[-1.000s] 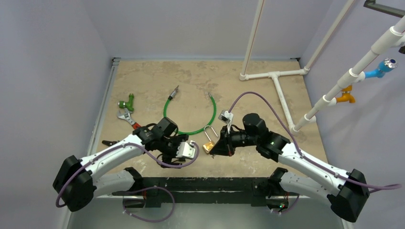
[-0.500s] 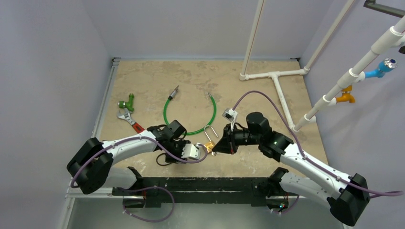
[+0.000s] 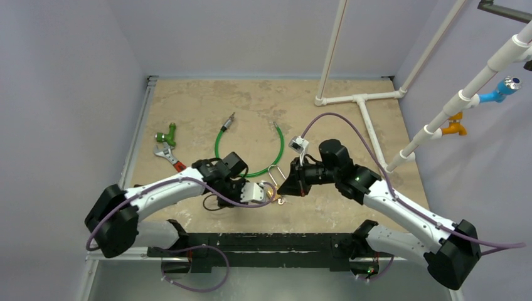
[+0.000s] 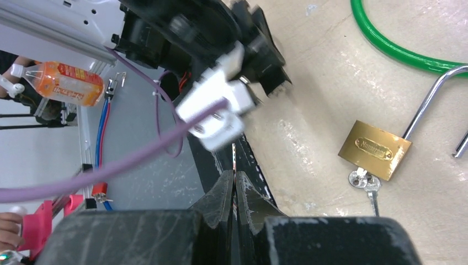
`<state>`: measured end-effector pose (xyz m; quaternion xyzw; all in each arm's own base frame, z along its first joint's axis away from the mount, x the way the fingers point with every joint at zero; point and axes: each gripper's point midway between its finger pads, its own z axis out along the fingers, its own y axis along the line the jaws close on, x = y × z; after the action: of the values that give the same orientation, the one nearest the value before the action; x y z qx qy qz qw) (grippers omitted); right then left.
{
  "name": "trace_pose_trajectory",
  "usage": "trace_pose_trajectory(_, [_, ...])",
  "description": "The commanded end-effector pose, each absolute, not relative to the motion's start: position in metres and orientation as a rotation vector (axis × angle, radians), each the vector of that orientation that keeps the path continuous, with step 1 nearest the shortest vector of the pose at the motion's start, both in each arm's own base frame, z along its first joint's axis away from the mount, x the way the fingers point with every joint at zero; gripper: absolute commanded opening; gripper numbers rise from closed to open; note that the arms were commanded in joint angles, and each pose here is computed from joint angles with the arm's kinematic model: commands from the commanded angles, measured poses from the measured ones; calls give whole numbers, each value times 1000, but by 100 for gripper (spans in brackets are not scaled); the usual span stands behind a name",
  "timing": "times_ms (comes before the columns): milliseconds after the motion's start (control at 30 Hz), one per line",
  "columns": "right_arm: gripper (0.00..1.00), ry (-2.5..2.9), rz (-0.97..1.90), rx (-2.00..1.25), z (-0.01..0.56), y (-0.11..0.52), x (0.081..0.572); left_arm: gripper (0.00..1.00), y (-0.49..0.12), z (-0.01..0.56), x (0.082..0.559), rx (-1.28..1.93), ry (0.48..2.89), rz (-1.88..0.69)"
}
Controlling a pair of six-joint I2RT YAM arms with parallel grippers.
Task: Unlock with the key
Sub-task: Pick up the lock from the center of the board.
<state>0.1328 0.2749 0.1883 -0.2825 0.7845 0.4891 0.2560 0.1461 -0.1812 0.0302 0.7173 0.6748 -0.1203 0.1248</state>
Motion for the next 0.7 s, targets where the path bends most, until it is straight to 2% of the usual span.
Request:
trace_pose_trajectory(0, [0, 2072, 1335, -856, 216, 285, 140, 0, -182, 130, 170, 1975, 1785, -310])
trace_pose_trajectory(167, [0, 2042, 1356, -945, 241, 298, 145, 0, -177, 242, 185, 1936, 1505, -193])
trace_pose_trajectory(300, [0, 2018, 1362, -1088, 262, 317, 138, 0, -174, 297, 201, 1842, 1316, -31])
trace_pose_trajectory(433, [0, 1985, 1323, -1204, 284, 333, 131, 0, -164, 320, 209, 1816, 1160, 146])
trace_pose_trajectory(667, [0, 1988, 1305, -1223, 300, 346, 131, 0, -145, 315, 210, 1951, 1054, 415])
